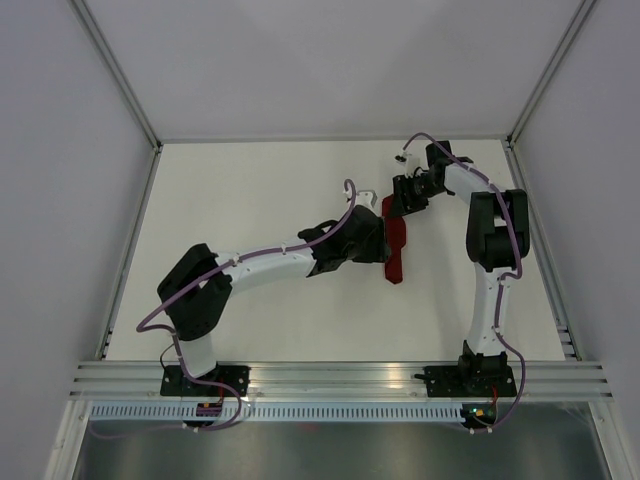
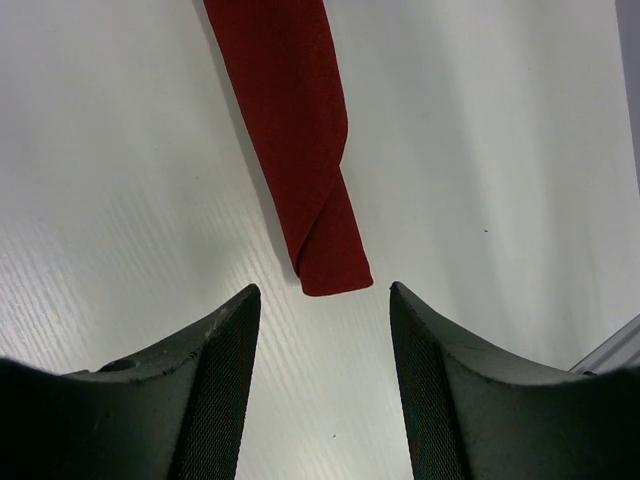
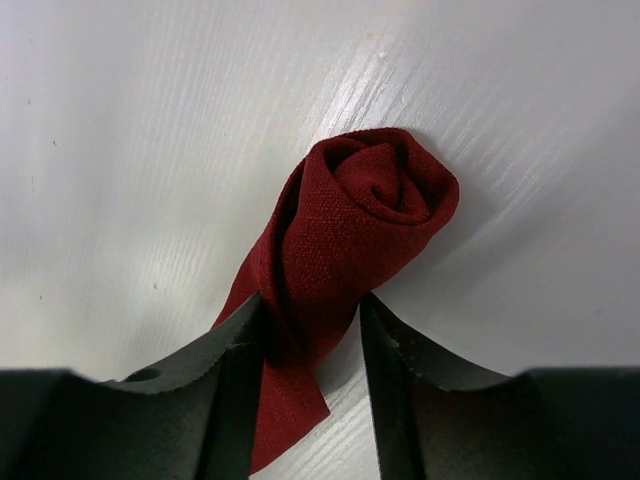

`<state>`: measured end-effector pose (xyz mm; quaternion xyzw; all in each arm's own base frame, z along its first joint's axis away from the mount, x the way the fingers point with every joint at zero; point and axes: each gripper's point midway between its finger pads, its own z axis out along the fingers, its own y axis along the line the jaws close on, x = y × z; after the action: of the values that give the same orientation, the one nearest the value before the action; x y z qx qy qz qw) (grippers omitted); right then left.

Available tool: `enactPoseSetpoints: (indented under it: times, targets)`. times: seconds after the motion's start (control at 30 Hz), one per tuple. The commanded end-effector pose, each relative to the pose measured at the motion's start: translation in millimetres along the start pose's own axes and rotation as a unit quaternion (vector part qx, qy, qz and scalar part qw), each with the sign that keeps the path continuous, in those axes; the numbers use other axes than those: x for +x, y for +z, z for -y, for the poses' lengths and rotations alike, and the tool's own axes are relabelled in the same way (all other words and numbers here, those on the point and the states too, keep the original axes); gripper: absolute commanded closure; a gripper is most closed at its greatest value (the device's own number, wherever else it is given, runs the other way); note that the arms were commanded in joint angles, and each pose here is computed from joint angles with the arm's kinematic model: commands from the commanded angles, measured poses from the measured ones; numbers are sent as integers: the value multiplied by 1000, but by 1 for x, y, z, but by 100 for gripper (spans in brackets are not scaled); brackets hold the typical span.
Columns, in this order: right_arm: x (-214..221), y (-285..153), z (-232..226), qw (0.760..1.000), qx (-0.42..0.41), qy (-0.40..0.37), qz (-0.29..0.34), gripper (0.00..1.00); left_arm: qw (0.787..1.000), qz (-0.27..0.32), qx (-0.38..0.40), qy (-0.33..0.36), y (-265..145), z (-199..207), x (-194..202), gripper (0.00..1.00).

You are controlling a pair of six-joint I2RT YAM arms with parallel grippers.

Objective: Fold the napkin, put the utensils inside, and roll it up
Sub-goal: Roll the napkin with the utensil

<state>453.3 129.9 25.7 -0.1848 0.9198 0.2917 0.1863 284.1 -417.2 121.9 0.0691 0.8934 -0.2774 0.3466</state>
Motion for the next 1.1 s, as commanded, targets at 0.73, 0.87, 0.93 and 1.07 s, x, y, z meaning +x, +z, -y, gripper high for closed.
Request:
enactPoseSetpoints:
  times: [0.73,0.87,0.93,1.07]
  targets:
    - [-35,-56,-6,997,51,-32,44,25,1000,7,0,3,7,-29,-12,40]
    - [-32,-65,-6,997,55,-18,55,26,1000,8,-1,1,10,-32,-15,40]
    - [-29,-70,-9,996,57,-15,61,26,1000,7,4,-2,14,-33,-16,40]
    - [-22,-74,-18,997,48,-11,59,28,1000,5,7,-5,19,-33,-17,41]
